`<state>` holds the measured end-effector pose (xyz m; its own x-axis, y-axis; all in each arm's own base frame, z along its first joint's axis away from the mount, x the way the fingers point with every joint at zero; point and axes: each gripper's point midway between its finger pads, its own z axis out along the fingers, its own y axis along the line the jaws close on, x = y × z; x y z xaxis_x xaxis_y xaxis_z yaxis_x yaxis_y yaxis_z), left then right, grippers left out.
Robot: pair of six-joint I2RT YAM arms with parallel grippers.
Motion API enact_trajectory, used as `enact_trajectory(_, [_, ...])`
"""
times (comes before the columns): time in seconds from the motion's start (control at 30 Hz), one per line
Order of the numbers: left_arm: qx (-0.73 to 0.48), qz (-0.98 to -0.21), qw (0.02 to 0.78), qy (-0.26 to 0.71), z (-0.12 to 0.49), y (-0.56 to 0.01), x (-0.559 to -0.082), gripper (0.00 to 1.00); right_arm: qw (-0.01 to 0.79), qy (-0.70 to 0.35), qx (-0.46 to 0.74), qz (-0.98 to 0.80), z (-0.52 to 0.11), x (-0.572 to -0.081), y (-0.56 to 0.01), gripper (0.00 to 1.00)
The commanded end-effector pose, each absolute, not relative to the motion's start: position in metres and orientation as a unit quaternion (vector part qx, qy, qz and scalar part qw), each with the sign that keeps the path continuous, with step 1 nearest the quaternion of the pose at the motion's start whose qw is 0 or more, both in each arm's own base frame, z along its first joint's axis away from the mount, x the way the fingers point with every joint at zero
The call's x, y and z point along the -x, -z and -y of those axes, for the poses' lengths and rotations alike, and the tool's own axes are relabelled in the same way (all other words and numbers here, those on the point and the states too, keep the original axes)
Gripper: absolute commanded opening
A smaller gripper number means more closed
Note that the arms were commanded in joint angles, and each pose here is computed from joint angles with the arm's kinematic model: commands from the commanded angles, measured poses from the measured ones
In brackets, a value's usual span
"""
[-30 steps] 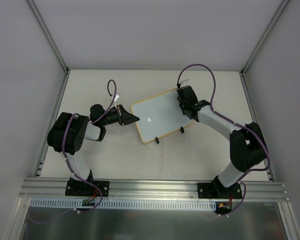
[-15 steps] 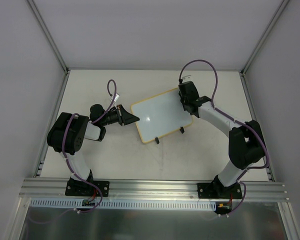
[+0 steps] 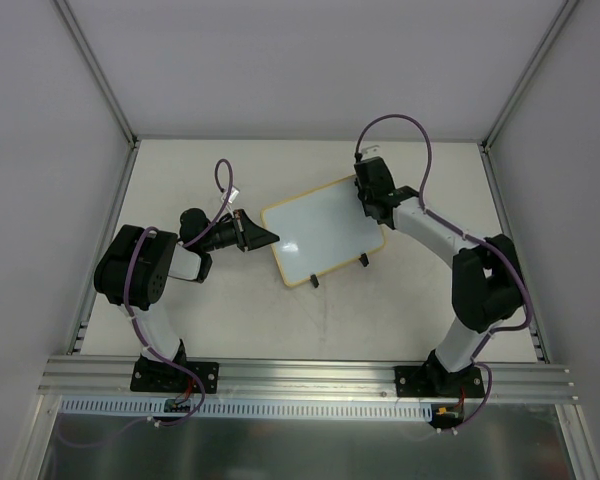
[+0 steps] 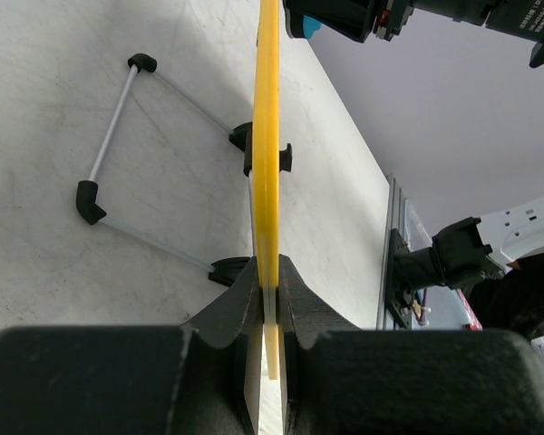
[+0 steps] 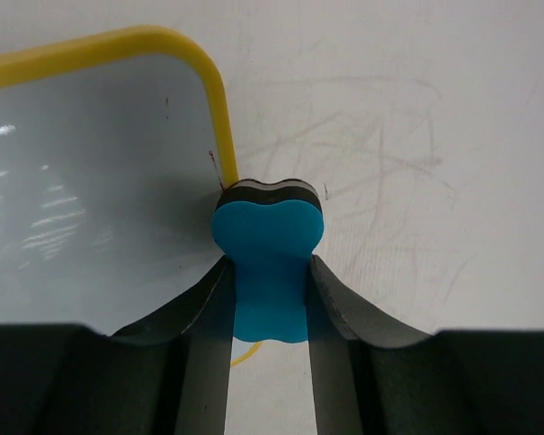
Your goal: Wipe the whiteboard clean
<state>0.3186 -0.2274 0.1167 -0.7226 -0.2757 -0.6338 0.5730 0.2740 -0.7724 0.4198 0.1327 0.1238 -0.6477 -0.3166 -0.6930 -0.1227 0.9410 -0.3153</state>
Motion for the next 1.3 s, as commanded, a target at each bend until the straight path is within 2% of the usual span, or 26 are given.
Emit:
enact_trajectory(0.0, [-0.231, -0.612, 0.473, 0.591, 0.232, -0.171, -0.309, 0.00, 0.422, 0.109, 0.120, -0.892, -0.141, -0.436, -0.137, 0.00])
enact_trajectory(0.77, [-0.233, -0.610, 0.474, 0.591, 0.232, -0.173, -0.308, 0.00, 0.425, 0.104, 0.133, -0.889, -0.158, -0.461, -0.148, 0.00])
enact_trajectory(1.27, [-0.234, -0.609, 0.475, 0.591, 0.232, -0.173, -0.308, 0.00, 0.403, 0.116, 0.127, -0.899, -0.137, -0.426, -0.132, 0.00])
